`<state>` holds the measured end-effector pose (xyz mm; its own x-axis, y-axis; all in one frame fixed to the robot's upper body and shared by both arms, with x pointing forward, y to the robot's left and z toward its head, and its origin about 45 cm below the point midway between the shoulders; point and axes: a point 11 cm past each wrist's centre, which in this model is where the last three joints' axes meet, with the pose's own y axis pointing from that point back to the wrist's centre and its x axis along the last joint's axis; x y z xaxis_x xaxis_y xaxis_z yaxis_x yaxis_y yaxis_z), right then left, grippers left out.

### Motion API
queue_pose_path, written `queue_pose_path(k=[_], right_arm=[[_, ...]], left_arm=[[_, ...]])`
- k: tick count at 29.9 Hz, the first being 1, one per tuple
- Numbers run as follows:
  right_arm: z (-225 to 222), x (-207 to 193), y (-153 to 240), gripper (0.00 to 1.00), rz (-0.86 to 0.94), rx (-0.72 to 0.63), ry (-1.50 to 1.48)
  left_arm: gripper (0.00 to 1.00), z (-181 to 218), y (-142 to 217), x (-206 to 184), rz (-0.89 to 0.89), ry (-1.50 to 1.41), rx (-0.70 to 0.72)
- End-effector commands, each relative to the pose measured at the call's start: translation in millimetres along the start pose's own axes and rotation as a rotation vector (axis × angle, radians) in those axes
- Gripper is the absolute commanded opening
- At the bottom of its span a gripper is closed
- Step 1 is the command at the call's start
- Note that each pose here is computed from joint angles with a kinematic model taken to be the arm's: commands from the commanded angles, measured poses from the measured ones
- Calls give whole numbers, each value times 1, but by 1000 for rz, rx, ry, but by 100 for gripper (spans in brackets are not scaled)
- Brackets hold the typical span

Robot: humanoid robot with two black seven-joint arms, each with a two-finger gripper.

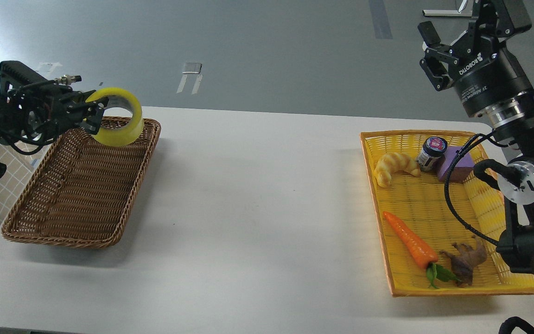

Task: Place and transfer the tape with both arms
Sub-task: 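Carry the tape roll over the wicker basket and release it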

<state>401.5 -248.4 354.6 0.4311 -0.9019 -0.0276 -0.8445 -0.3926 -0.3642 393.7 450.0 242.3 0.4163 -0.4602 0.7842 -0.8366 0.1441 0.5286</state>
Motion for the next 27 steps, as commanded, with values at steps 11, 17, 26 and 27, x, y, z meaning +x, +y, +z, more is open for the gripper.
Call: queue_pose_path(k=[11, 17, 26, 27], right_arm=[[9, 2, 6, 100, 4, -27, -2], [10, 2, 7, 100, 6, -30, -3], [15, 2, 12, 100, 10, -44, -8], [16, 2, 13, 100, 11, -46, -8]], left_arm=[[18, -22, 17, -72, -56, 89, 36], [22, -22, 18, -80, -58, 149, 41], [28, -14, 15, -88, -66, 177, 23], [30, -12, 15, -92, -72, 183, 23]])
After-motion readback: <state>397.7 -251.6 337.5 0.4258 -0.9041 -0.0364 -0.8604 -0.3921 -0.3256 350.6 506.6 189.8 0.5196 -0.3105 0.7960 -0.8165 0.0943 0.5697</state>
